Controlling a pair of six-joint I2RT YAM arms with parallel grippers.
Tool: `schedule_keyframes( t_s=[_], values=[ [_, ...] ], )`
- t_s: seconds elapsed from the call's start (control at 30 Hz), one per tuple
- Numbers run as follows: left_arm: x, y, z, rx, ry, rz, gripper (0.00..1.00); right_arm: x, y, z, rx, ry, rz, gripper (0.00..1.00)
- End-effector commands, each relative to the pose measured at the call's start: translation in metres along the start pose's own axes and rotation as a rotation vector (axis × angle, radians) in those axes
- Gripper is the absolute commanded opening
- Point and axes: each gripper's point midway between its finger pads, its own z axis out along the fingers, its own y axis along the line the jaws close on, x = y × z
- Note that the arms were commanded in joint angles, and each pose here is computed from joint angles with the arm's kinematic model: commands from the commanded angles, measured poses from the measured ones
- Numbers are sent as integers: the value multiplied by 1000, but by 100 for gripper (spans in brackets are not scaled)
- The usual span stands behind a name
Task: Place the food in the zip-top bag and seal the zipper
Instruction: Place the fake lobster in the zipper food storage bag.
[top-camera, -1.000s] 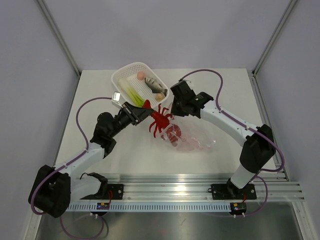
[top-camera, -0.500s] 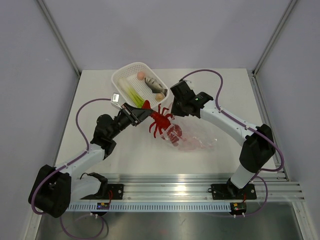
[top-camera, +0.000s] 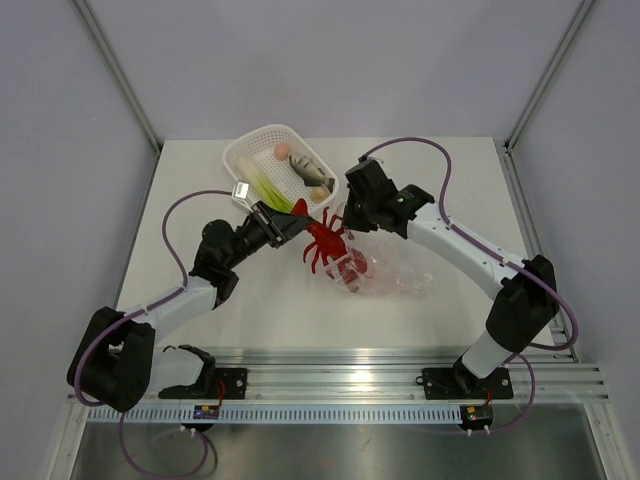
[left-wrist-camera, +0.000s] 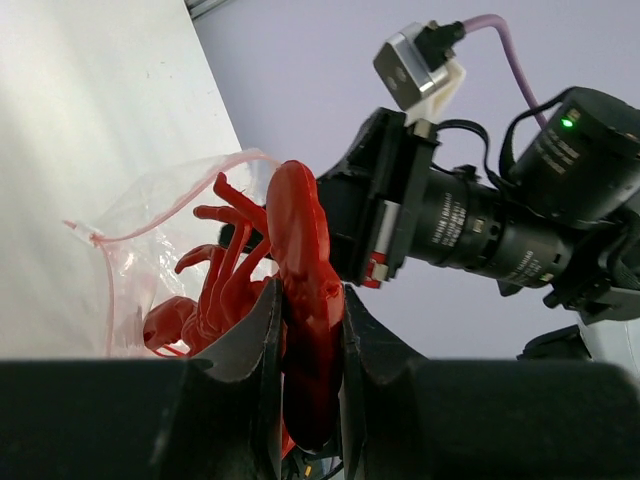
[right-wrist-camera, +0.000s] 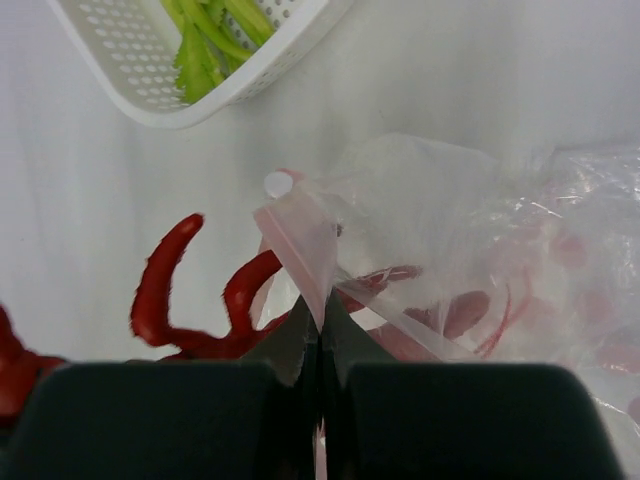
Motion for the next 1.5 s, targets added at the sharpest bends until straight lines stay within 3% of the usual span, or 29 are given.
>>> schedule_keyframes(
  t_s=[0.0, 0.6, 0.93, 1.47],
  values=[
    [-21, -48, 11, 169, -41, 67, 0, -13, 26, -21, -123, -40, 5, 0],
    [-9, -42, 20, 205, 41, 86, 0, -11, 33, -19, -107, -46, -5, 0],
    [-9, -40, 4, 199, -25, 96, 0, -12, 25, -10, -49, -39, -3, 0],
    [3, -37, 1, 202, 42, 104, 0, -26, 29, -6, -55, -58, 0, 0]
  ],
)
